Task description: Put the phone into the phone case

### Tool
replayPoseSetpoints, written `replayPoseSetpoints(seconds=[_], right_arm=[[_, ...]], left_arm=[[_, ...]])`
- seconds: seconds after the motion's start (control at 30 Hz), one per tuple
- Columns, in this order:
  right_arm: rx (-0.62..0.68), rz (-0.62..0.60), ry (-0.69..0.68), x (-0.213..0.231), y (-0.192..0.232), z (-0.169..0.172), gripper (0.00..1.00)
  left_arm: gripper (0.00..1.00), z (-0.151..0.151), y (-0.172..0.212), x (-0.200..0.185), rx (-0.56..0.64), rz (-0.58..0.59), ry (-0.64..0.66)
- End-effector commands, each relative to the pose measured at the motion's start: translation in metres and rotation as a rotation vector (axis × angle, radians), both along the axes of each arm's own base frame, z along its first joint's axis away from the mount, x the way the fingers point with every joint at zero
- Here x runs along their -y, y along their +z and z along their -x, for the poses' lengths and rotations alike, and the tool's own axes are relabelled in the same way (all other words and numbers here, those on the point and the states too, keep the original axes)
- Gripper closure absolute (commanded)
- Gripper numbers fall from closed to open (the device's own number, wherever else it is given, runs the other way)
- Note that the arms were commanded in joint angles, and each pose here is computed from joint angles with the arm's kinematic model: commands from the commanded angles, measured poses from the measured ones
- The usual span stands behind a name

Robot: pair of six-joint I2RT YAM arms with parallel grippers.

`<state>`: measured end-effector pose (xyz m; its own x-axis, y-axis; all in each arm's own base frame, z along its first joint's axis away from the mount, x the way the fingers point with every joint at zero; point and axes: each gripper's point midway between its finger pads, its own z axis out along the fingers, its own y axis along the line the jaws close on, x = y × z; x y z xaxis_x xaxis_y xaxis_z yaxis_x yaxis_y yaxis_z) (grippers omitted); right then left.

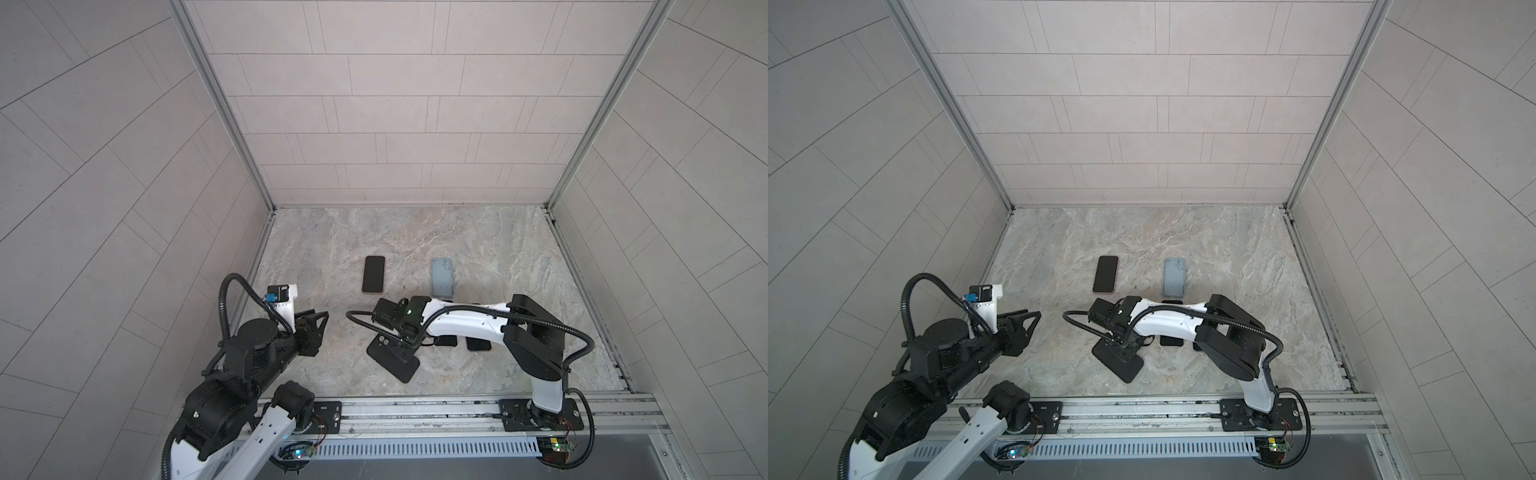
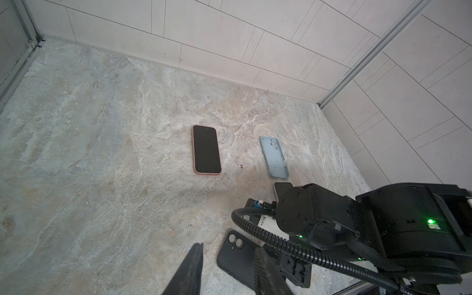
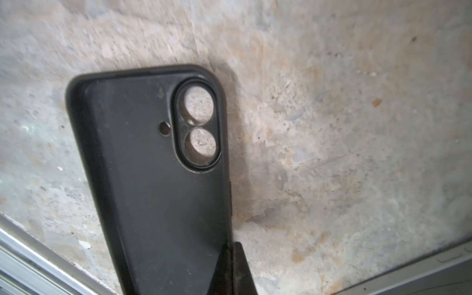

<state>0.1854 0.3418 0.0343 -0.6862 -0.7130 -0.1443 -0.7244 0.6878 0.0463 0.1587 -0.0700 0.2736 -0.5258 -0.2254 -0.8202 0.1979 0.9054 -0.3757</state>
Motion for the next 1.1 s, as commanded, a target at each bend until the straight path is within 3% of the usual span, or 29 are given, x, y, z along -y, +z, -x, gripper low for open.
replayPoseSetpoints(seconds=[0.0,0.27,0.4,0.67,0.93,0.97,1.03,1.07], right_arm=[[0.026,-0.003,0.028,-0.005,0.005,-0.006,1.00],[0.055,0.024,0.011,-0.002,0.003,-0.023,1.00],[0.025,-0.026,-0.027,-0.004,0.005,-0.039,1.00],[0.033,0.017,0.101,-0.006,0.007,-0.055,1.00],[0.027,0.014,0.052,0.001,0.010,-0.066,1.00],[0.024,0.007,0.051,0.001,0.011,-0.066,0.96],[0.024,-0.011,0.050,0.000,0.016,-0.066,0.58],[0.023,-0.026,0.045,-0.001,0.020,-0.066,0.45]], left_arm=[[0.62,-0.004,-0.001,-0.003,0.004,-0.013,0.019],[0.62,-0.004,-0.001,-0.003,0.002,-0.018,0.021],[0.62,-0.004,-0.001,-0.003,0.000,-0.018,0.022],[0.62,-0.005,-0.002,-0.002,-0.005,-0.019,0.019],[0.62,-0.005,-0.002,-0.003,-0.004,-0.020,0.021],[0.62,-0.005,-0.002,-0.003,-0.004,-0.020,0.022],[0.62,-0.005,-0.002,-0.003,-0.005,-0.020,0.021],[0.62,-0.005,-0.002,-0.002,-0.006,-0.020,0.020]])
